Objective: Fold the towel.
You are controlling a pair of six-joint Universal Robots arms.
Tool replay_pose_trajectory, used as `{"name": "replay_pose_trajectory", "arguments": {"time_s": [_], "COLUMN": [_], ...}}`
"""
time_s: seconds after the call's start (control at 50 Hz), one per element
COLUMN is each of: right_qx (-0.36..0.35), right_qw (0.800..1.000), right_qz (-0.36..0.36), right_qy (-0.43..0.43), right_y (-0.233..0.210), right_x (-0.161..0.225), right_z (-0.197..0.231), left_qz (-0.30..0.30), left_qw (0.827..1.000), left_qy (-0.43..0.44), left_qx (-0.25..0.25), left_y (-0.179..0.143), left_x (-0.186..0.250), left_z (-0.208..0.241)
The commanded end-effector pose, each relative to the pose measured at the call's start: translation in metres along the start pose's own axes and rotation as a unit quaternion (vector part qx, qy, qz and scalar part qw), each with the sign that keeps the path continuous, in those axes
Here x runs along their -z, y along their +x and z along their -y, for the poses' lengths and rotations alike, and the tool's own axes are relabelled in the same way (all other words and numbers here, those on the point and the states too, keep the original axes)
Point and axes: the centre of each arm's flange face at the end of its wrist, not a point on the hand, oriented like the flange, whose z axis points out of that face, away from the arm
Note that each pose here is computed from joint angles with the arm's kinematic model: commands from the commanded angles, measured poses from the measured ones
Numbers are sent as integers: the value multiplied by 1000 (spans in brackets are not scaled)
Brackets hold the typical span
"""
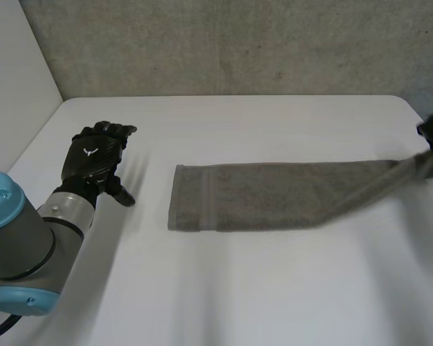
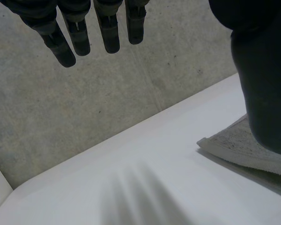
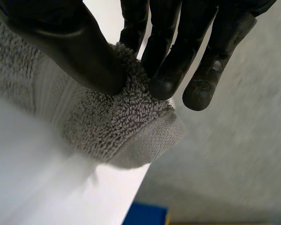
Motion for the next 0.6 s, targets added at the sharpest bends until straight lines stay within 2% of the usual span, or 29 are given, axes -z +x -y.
{"name": "replay_pose_trajectory", "arguments": {"time_s": [0.02, 0.04, 0.1, 0.14, 0.16, 0.22, 0.28, 0.32, 0.46, 0.52, 0.56, 0.6], "right_qx": [17, 25, 33, 41, 41, 54, 60, 69, 62, 34, 10, -52], "right_qw": [987, 979, 969, 951, 951, 925, 919, 910, 916, 923, 930, 947], "right_qz": [43, 62, 83, 131, 131, 199, 219, 252, 254, 257, 253, 228], "right_qy": [155, 193, 229, 277, 277, 318, 322, 322, 304, 284, 267, 222], "right_y": [-55, -77, -101, -153, -154, -224, -243, -274, -283, -279, -268, -228], "right_x": [34, 49, 65, 90, 91, 126, 136, 148, 145, 146, 143, 128], "right_z": [116, 143, 166, 193, 193, 208, 207, 202, 196, 193, 191, 176], "left_qz": [2, 2, 2, 4, 4, 5, 5, 6, 5, 4, 4, 4], "left_qw": [1000, 1000, 1000, 1000, 1000, 1000, 1000, 1000, 1000, 1000, 1000, 1000], "left_qy": [5, 5, 6, 16, 16, 20, 18, 20, 20, 19, 18, 18], "left_qx": [0, 0, 0, -1, -1, -1, -1, -2, -5, -6, -6, -6], "left_y": [-1, -1, -1, -2, -2, -2, -3, -3, -2, -1, -1, -1], "left_x": [1, 2, 2, 1, 1, 1, 2, 2, 1, 1, 2, 2], "left_z": [3, 3, 3, 6, 6, 6, 5, 4, 1, 0, -1, -1]}}
